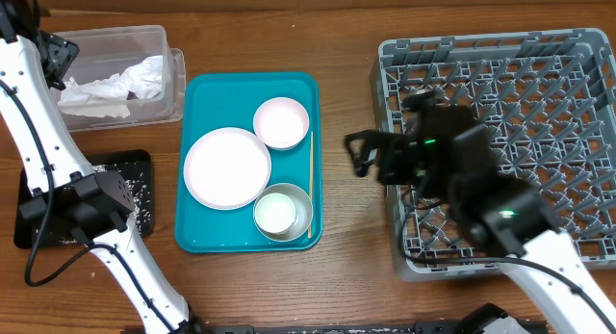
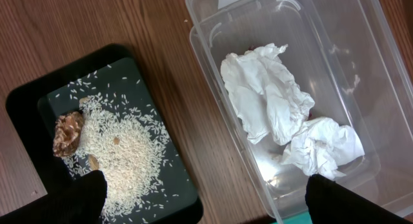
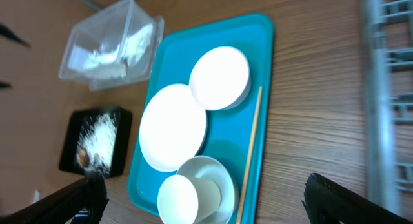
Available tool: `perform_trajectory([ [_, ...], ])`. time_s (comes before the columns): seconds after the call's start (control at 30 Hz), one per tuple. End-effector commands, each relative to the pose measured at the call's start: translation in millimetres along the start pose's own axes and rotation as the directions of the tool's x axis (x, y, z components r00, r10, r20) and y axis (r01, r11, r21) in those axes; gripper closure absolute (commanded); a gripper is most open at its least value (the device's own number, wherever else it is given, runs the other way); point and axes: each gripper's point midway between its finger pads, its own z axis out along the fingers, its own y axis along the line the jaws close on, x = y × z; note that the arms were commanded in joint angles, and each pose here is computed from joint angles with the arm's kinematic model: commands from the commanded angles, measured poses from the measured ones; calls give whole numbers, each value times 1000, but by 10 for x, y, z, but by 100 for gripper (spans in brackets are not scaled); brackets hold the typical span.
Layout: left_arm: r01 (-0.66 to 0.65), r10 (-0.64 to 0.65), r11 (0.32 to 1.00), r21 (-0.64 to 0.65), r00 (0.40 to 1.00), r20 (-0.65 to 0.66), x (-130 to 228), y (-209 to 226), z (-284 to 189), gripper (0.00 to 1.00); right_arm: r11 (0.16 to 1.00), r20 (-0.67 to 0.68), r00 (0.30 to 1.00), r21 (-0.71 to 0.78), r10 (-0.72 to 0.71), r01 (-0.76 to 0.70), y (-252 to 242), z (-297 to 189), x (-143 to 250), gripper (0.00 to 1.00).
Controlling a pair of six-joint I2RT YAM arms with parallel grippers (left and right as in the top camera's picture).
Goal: Sort waste into correct bins and load items into the dishwasher
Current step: 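Raise the right gripper from the rack and reach toward the teal tray, then lower the right gripper onto the white cup rim and grasp it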
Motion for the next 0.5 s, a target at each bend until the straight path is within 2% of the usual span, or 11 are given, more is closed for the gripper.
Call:
perform_trajectory([
  [0.0,26,-27,1000,18,999,38,-65,23,-152,0,998,61,996,4,-62,62,288,84,-82,0],
  [0.3,26,-27,1000,18,999,38,-65,23,-152,0,987,18,991,-89,-134,135,1025,282,-141,1],
  [0.47,26,-27,1000,18,999,38,-65,23,-152,0,985,-99,982,-68,-163,157,1194,483,130,1],
])
